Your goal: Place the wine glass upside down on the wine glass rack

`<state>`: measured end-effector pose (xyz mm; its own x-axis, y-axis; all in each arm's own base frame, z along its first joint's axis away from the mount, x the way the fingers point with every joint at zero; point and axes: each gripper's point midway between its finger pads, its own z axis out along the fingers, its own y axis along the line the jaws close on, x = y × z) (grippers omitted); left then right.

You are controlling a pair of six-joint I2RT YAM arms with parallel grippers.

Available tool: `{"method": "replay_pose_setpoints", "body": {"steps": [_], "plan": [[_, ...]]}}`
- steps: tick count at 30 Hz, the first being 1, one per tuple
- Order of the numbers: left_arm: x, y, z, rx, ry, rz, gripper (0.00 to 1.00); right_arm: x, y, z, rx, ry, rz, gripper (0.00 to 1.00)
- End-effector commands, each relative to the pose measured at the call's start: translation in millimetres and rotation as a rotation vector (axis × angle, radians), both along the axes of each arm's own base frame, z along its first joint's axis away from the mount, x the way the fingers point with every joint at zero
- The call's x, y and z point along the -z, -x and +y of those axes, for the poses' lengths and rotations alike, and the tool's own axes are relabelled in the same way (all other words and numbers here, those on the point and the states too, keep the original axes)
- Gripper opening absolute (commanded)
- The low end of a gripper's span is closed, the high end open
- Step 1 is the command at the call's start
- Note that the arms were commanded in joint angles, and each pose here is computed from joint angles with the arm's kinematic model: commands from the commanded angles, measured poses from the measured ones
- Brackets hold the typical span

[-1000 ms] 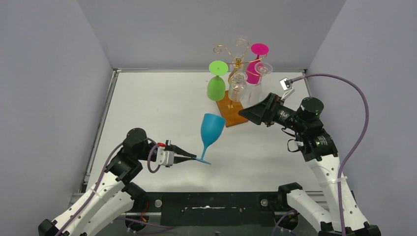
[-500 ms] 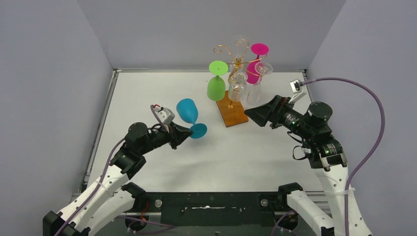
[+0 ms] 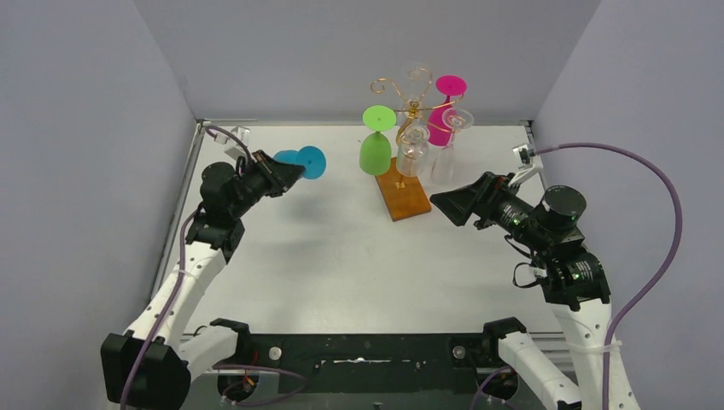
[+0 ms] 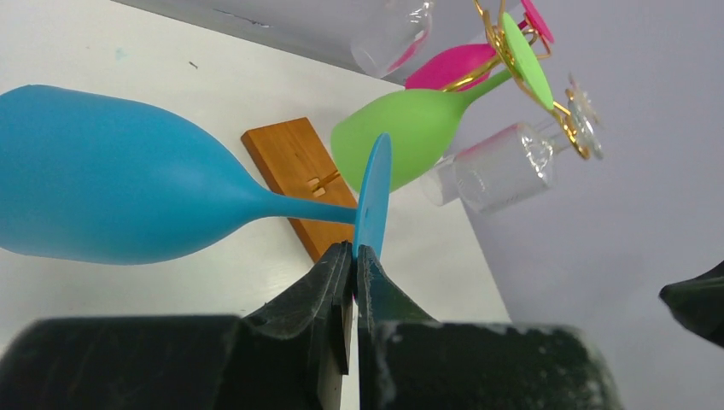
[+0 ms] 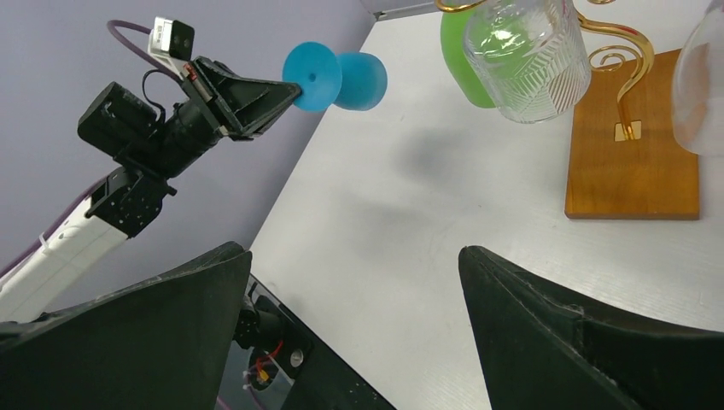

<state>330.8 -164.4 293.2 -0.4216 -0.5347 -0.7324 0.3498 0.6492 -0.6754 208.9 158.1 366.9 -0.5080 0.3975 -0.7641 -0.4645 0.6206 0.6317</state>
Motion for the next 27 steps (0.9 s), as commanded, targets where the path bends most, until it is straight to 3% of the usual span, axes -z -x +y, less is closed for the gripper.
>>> {"method": "replay_pose_setpoints", "body": {"steps": [1, 16, 27], "plan": [[-59, -17, -13, 0.060, 0.177, -0.055, 0.00, -28, -3, -6, 0.037, -0.016, -0.093, 0.98], [-128, -117, -32, 0.084, 0.304, -0.056, 0.00, -59, -6, -15, 0.090, -0.006, -0.160, 0.98], [-148, -134, -66, 0.150, 0.349, -0.051, 0.00, -73, -13, -16, 0.110, -0.006, -0.181, 0.98]]}}
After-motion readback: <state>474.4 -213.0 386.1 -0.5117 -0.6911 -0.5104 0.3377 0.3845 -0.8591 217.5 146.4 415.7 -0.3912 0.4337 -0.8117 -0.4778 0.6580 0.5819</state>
